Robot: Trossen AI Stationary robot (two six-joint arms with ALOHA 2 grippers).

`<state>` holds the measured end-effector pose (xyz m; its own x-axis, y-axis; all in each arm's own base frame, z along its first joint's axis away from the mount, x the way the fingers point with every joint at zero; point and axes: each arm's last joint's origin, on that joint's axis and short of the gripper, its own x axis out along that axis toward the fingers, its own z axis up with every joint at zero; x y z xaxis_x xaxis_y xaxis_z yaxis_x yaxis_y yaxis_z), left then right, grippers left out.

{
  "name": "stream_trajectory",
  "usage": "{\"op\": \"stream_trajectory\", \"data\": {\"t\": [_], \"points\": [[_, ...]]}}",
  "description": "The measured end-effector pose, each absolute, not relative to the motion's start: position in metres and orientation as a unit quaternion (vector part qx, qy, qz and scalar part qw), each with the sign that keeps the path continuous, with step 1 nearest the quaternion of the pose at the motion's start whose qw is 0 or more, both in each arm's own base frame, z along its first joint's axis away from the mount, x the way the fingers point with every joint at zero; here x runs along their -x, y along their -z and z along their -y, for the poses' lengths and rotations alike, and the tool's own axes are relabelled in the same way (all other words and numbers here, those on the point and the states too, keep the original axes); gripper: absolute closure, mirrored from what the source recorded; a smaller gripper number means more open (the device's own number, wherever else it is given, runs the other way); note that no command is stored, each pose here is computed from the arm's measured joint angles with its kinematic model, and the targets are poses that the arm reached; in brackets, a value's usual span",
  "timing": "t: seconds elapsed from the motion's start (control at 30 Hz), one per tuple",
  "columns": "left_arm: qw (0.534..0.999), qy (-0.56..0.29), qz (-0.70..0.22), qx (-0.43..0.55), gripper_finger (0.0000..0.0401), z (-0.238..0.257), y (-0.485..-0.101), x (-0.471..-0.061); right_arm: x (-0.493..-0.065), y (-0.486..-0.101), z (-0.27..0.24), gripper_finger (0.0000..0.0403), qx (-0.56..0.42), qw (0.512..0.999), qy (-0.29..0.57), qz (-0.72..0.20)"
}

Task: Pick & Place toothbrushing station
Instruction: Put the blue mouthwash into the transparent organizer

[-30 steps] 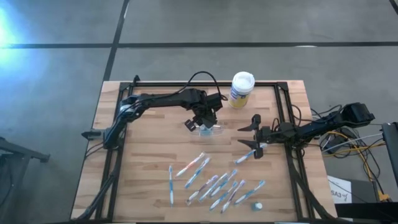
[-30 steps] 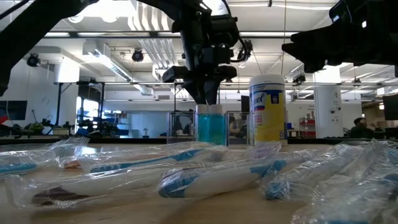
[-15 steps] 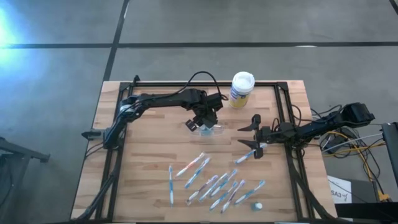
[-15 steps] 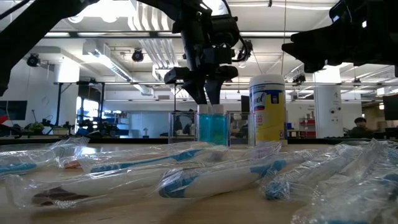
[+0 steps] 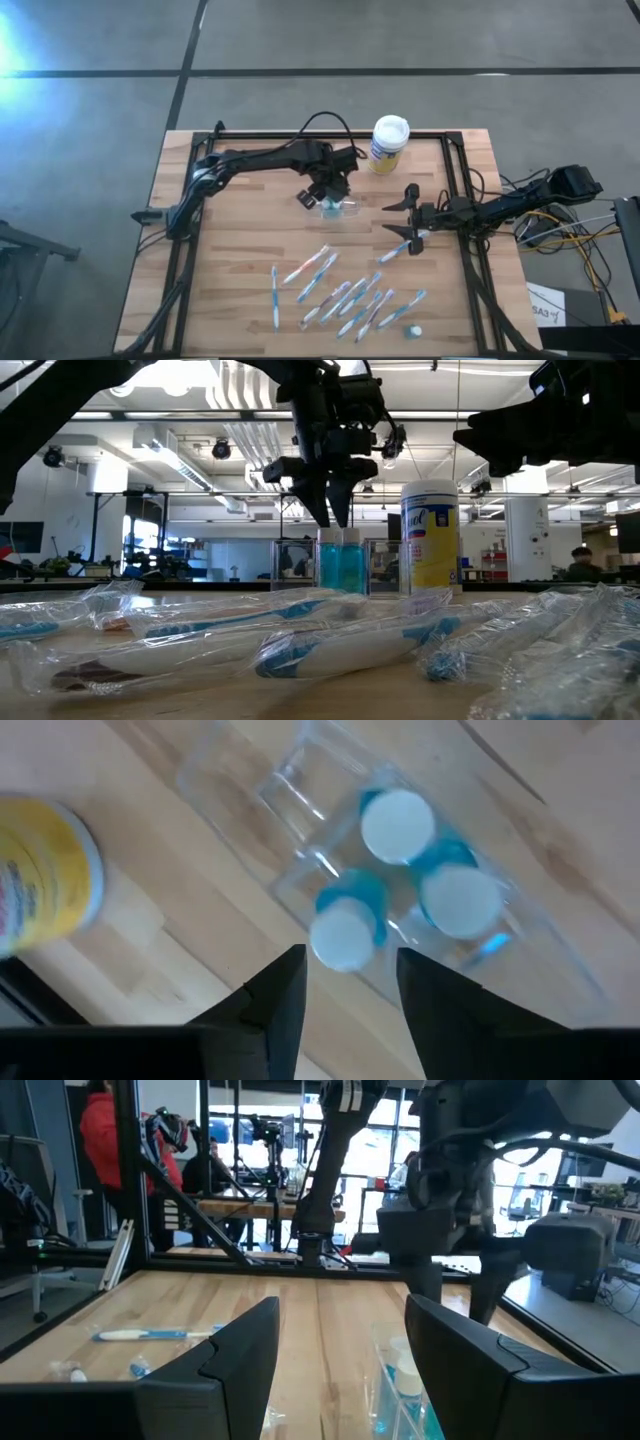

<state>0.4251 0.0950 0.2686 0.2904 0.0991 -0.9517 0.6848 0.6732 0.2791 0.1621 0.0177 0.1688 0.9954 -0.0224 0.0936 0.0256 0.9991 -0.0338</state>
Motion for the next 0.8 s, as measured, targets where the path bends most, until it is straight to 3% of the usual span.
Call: {"op": "stream_trajectory", "data": {"t": [0.2,0.3,0.57,0.7,0.8], "points": [[0.709,0.16,-0.62,-0.296,0.024,-0.091,-0.303,-0.407,-0.162,-0.169,-0.018,0.0188,0.016,0.999,0.012,0.047],[0.736,0.136,-0.614,-0.249,0.024,-0.086,-0.338,-0.391,-0.162,-0.169,-0.018,0.0188,0.015,0.999,0.012,0.047],[0.873,0.092,-0.461,-0.131,0.0273,-0.071,-0.432,-0.311,-0.162,-0.169,-0.018,0.0188,0.001,0.999,0.011,0.047],[0.926,0.128,-0.352,-0.052,0.031,-0.06,-0.439,-0.268,-0.162,-0.169,-0.018,0.0188,-0.007,0.999,0.011,0.047],[0.953,0.114,-0.279,-0.001,0.0342,-0.051,-0.419,-0.244,-0.162,-0.169,-0.018,0.0188,-0.018,0.999,0.01,0.047]]}}
